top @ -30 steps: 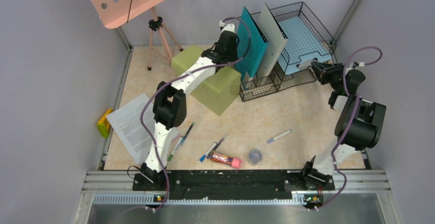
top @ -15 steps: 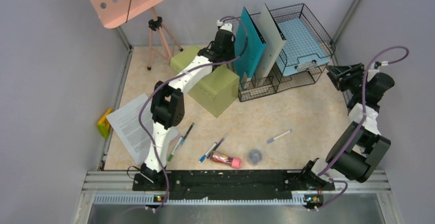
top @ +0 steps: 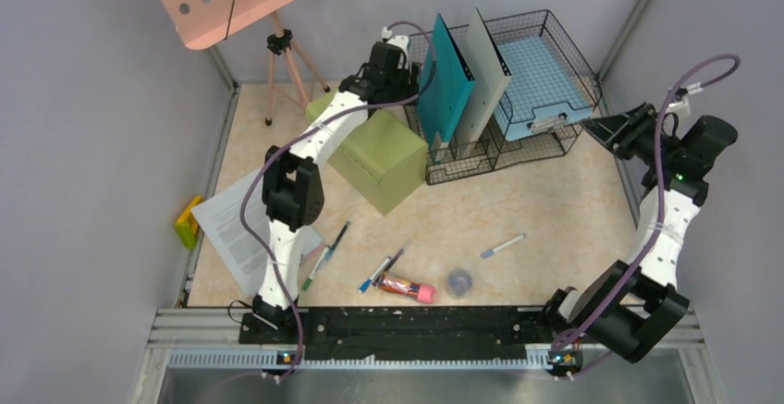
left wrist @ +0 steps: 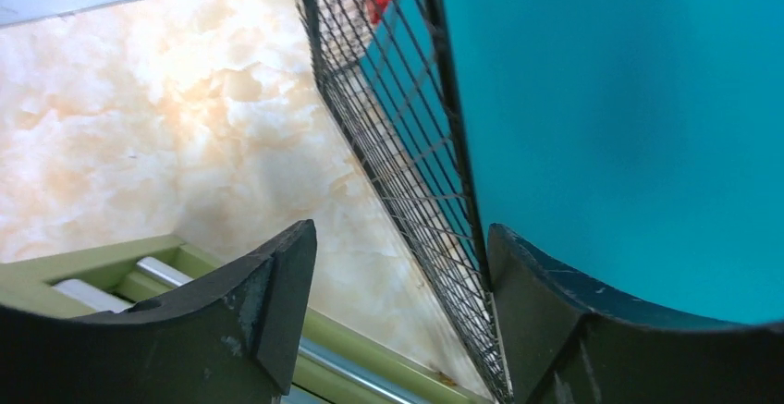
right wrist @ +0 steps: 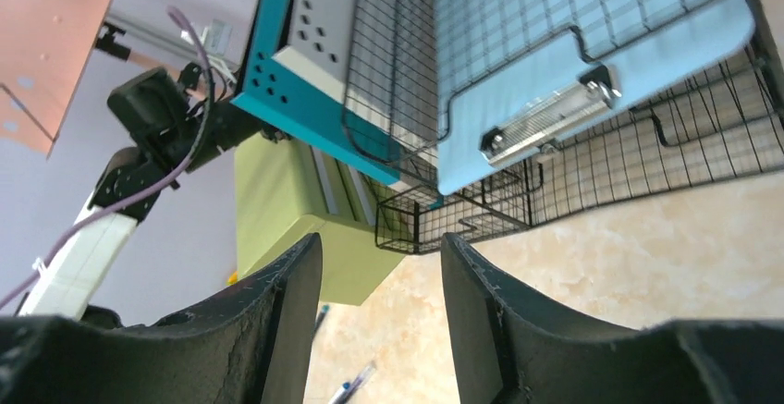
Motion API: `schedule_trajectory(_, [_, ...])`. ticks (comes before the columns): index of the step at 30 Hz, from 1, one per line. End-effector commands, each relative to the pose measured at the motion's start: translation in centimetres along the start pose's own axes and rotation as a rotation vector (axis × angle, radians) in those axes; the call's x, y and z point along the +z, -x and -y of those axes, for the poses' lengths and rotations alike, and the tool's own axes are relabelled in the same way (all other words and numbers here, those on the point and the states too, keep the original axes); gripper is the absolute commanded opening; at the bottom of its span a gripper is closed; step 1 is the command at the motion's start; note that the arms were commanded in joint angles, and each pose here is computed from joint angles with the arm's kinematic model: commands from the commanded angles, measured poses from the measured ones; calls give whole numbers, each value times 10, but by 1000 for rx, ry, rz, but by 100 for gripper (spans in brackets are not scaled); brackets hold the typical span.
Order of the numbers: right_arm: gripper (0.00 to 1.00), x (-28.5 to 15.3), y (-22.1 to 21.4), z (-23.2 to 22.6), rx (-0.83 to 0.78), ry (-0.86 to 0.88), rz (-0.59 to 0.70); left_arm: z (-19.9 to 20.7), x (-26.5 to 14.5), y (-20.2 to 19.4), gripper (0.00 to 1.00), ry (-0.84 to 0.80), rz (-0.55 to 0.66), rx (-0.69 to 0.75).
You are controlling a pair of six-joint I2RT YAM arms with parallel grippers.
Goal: Organize the desk
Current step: Pick up the folder from the corner of the board.
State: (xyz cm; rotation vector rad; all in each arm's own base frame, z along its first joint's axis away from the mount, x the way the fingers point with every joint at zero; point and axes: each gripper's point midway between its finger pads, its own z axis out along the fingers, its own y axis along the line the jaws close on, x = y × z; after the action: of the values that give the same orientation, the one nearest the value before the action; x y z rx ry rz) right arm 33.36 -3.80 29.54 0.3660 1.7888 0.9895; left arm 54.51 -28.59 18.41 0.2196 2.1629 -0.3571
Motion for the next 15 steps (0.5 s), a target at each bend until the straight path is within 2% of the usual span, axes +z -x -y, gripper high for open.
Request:
schedule_trajectory(1, [51, -7, 8, -58, -229, 122, -15, 4, -55, 72, 76, -42, 150, 31])
schedule_trajectory(7, [55, 8, -13, -119, -443, 279, -68, 7, -116, 95, 93, -73, 199, 85])
schedule_trajectory(9, [63, 14, -20, -134, -492, 321, -79, 8, -141, 87, 98, -99, 180, 126])
schedule_trajectory(11, [67, 19, -26, -148, -524, 361, -98, 3, -169, 81, 98, -90, 165, 168])
schedule_trajectory(15, [70, 27, -42, -179, -619, 438, -122, -24, -223, 59, 98, -8, 114, 278])
